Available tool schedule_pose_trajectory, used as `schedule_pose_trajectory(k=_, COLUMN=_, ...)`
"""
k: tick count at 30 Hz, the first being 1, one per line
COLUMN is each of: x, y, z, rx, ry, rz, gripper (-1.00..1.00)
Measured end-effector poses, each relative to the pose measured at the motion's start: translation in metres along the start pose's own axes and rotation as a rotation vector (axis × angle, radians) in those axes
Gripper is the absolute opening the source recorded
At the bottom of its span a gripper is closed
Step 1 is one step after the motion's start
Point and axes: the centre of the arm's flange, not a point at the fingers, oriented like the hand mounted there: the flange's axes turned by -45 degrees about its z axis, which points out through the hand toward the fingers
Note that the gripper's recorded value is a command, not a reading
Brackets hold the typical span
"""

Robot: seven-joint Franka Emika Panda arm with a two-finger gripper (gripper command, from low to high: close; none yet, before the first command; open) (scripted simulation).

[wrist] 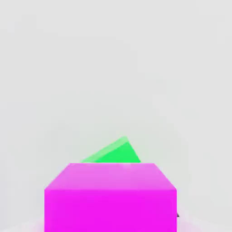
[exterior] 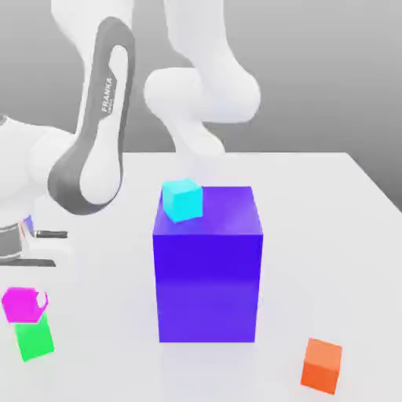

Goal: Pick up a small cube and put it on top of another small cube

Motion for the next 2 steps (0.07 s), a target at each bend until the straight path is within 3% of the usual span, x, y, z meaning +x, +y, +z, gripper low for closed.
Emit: schedule_pose_trajectory(k=2, x=0.0, y=0.0, z=0.0, rx=0.0, ry=0.0, rz=0.0, gripper=1.0)
